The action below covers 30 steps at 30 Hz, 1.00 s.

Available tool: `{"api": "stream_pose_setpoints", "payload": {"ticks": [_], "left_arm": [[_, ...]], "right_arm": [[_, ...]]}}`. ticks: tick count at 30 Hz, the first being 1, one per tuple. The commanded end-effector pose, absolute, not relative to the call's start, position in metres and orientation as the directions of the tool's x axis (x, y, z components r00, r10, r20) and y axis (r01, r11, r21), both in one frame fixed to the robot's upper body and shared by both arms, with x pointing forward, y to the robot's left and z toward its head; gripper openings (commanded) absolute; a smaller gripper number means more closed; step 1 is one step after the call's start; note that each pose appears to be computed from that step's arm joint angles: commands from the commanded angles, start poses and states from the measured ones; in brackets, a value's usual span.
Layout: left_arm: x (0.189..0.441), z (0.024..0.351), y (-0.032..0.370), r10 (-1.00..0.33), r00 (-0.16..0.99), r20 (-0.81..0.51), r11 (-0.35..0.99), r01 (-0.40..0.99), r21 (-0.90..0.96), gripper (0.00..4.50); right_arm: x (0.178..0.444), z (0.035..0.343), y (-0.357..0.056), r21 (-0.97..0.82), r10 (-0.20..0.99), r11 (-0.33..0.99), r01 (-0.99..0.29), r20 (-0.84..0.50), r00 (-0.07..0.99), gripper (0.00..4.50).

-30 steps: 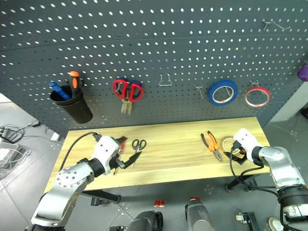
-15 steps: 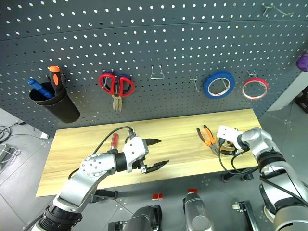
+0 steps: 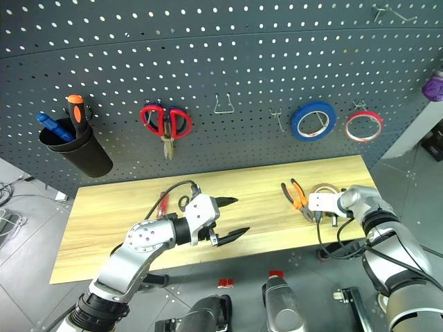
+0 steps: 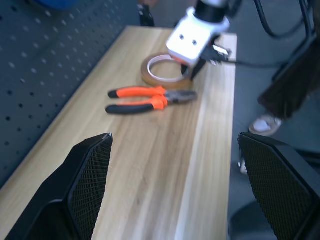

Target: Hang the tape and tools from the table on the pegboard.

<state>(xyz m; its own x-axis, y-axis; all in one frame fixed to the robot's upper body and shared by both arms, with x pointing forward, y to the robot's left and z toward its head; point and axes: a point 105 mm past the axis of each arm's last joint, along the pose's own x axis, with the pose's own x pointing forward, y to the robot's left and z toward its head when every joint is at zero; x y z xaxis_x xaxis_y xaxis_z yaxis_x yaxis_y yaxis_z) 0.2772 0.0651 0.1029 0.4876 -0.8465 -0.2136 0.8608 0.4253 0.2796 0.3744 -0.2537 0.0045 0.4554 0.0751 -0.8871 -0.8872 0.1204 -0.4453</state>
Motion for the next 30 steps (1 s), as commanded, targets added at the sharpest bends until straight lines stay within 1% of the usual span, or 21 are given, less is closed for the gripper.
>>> {"api": "stream_pose_setpoints", "payload": {"ticks": [1,4,6,9,11,13,15,19,22,25,28,30], "left_arm": [[0.28,0.118,0.067,-0.839,0.526,-0.137,0.481,0.836,0.264,4.24],[0.286,0.127,0.072,-0.817,0.571,-0.076,0.54,0.805,0.245,4.24],[0.286,0.134,0.076,-0.826,0.562,-0.051,0.535,0.808,0.246,4.24],[0.285,0.138,0.081,-0.833,0.551,-0.041,0.527,0.815,0.24,4.24],[0.282,0.14,0.084,-0.843,0.536,-0.037,0.517,0.829,0.215,4.24],[0.282,0.144,0.088,-0.84,0.543,-0.014,0.528,0.822,0.212,4.24],[0.284,0.15,0.092,-0.826,0.563,0.017,0.553,0.803,0.221,4.24],[0.29,0.164,0.101,-0.781,0.62,0.08,0.618,0.748,0.241,4.24],[0.291,0.169,0.107,-0.755,0.648,0.099,0.649,0.717,0.256,4.24],[0.292,0.169,0.11,-0.744,0.661,0.099,0.659,0.701,0.272,4.24],[0.294,0.17,0.111,-0.736,0.669,0.109,0.668,0.69,0.277,4.24],[0.295,0.171,0.111,-0.734,0.67,0.111,0.67,0.688,0.279,4.24]], "right_arm": [[0.362,-0.011,-0.265,-0.439,0.055,0.122,-0.89,-0.892,0.448,0.41],[0.361,-0.003,-0.271,-0.466,0.085,0.123,-0.876,-0.875,0.477,0.41],[0.366,0.016,-0.275,-0.519,0.123,0.148,-0.842,-0.835,0.536,0.41],[0.373,0.049,-0.275,-0.621,0.191,0.208,-0.756,-0.732,0.654,0.41],[0.377,0.069,-0.268,-0.715,0.223,0.22,-0.663,-0.625,0.748,0.41],[0.371,0.081,-0.252,-0.779,0.269,0.244,-0.578,-0.518,0.812,0.41],[0.36,0.094,-0.23,-0.843,0.325,0.236,-0.483,-0.4,0.857,0.41],[0.329,0.118,-0.178,-0.913,0.459,0.263,-0.313,-0.167,0.873,0.41],[0.317,0.141,-0.152,-0.935,0.515,0.294,-0.2,-0.022,0.857,0.41],[0.323,0.165,-0.131,-0.93,0.531,0.349,-0.119,0.092,0.842,0.41],[0.338,0.179,-0.12,-0.918,0.529,0.384,-0.093,0.137,0.837,0.41],[0.349,0.181,-0.117,-0.91,0.52,0.403,-0.101,0.137,0.843,0.41]]}}
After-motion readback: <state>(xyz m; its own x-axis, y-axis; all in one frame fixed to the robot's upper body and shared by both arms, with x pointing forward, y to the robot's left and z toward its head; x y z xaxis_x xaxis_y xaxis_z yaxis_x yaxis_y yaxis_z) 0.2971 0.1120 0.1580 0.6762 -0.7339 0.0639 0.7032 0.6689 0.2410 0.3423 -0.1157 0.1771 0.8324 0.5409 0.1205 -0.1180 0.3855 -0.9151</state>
